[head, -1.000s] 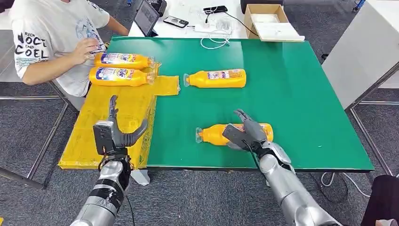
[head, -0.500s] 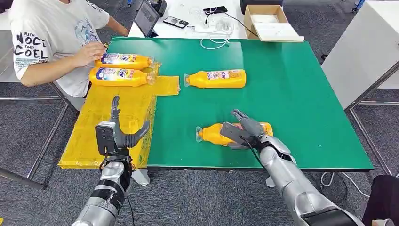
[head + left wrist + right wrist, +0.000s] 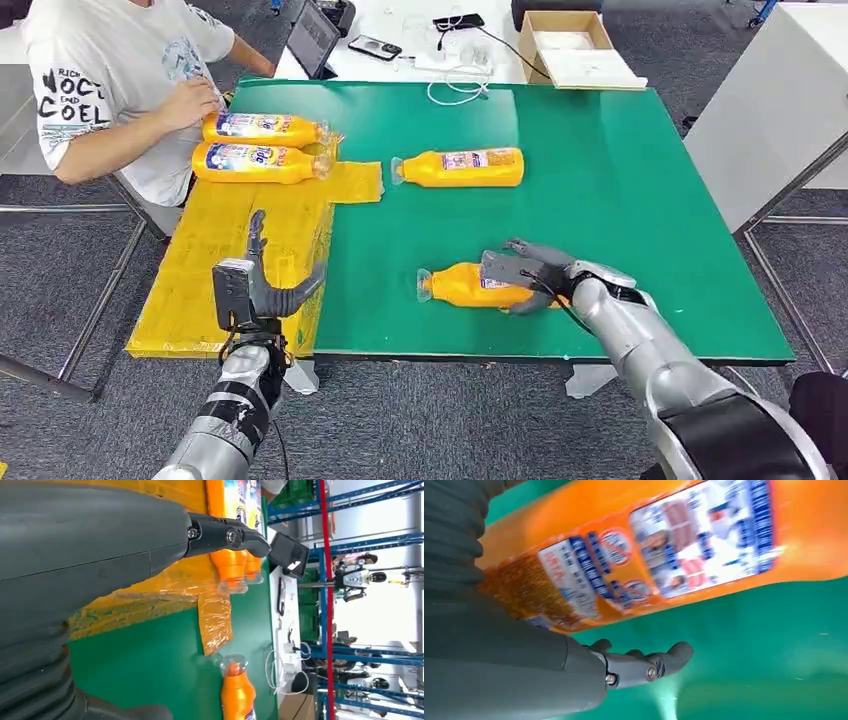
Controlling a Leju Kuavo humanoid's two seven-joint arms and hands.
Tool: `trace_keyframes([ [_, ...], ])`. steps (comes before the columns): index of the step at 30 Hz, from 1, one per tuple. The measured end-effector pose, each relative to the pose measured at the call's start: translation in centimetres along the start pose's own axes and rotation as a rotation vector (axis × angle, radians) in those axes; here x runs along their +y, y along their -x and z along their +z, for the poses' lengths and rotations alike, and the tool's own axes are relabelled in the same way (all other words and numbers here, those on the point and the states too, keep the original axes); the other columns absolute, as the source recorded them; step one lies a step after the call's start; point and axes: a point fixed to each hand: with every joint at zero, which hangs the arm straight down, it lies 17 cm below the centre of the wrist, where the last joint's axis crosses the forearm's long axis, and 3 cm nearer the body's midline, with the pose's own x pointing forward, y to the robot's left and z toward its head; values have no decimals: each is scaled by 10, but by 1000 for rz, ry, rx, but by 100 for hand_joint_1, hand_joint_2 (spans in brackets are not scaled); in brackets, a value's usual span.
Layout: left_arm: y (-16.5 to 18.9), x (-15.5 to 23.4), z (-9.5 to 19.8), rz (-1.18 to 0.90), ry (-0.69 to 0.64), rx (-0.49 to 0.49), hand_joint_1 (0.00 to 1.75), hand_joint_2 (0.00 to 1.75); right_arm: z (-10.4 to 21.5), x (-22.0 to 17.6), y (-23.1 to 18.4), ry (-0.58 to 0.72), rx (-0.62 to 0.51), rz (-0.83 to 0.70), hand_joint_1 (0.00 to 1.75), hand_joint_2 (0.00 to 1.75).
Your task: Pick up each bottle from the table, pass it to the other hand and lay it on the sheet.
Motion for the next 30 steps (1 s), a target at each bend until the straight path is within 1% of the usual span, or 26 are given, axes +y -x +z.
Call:
trace_keyframes([
  [10, 2, -1, -1, 1, 2, 6, 0, 175, 4, -4, 11, -6, 23, 19, 0, 175],
  [24, 3, -2, 0, 0, 4, 10, 0, 175, 4, -4, 14, -12, 30, 29, 0, 175],
  [30, 5, -2, 0, 4, 4, 19, 0, 175, 11, -5, 24, -48, 46, 24, 0, 175],
])
